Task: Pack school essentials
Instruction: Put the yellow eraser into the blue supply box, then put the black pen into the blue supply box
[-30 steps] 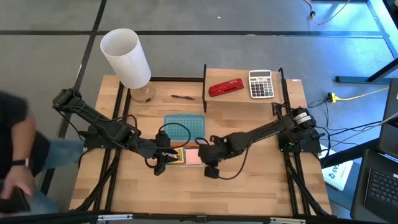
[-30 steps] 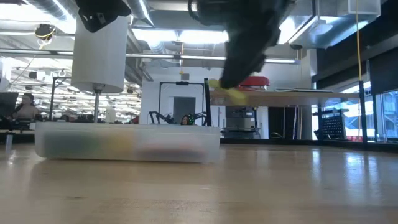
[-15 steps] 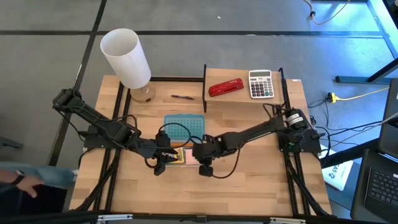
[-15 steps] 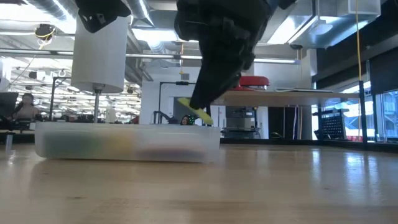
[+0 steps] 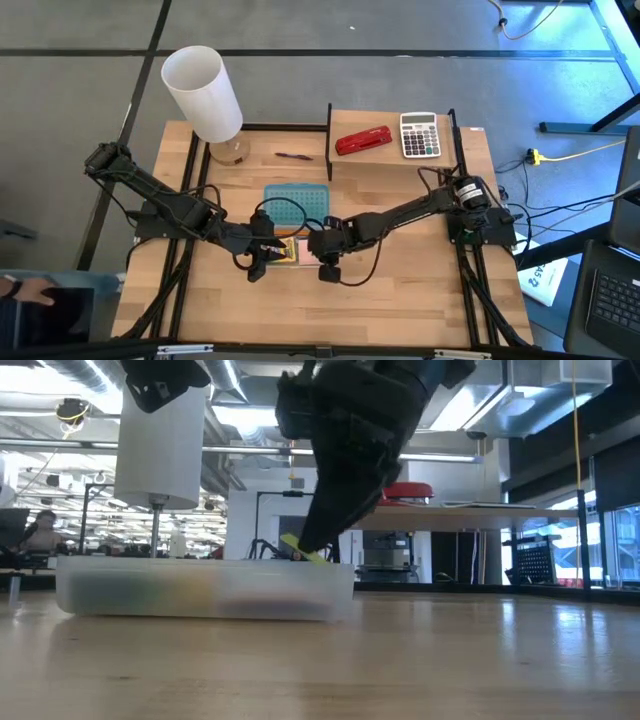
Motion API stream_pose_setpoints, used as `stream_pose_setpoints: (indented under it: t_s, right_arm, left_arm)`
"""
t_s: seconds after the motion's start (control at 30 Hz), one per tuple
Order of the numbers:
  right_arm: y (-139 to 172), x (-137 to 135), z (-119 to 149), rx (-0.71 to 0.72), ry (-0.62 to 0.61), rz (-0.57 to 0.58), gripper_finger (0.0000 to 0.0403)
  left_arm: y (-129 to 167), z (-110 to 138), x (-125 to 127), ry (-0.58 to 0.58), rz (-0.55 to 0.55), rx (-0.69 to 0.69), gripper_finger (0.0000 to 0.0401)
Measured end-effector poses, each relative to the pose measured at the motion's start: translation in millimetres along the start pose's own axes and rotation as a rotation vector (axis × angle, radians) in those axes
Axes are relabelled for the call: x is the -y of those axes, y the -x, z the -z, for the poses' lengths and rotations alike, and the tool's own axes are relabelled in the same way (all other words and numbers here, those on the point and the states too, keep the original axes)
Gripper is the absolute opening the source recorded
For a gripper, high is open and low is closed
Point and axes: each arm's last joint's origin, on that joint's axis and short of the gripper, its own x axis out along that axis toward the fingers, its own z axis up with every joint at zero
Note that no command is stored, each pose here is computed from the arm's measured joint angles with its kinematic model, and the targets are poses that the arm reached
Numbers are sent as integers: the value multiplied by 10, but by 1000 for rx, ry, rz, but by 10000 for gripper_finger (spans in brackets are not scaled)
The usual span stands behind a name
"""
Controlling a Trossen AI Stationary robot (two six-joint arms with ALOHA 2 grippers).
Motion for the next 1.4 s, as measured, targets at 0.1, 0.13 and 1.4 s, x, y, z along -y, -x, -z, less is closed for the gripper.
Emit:
stream_pose_setpoints:
  t_s: [0.1,0.13,1.4]
  right_arm:
    - [1,1,-4,3,-2,-1,79]
    - [1,3,-1,0,-2,0,79]
    - [4,1,-1,-3,-9,-8,156]
  left_arm:
    - [0,0,0,0,0,0,135]
    - [0,0,0,0,0,0,135]
    - [0,2,2,0,7,-5,135]
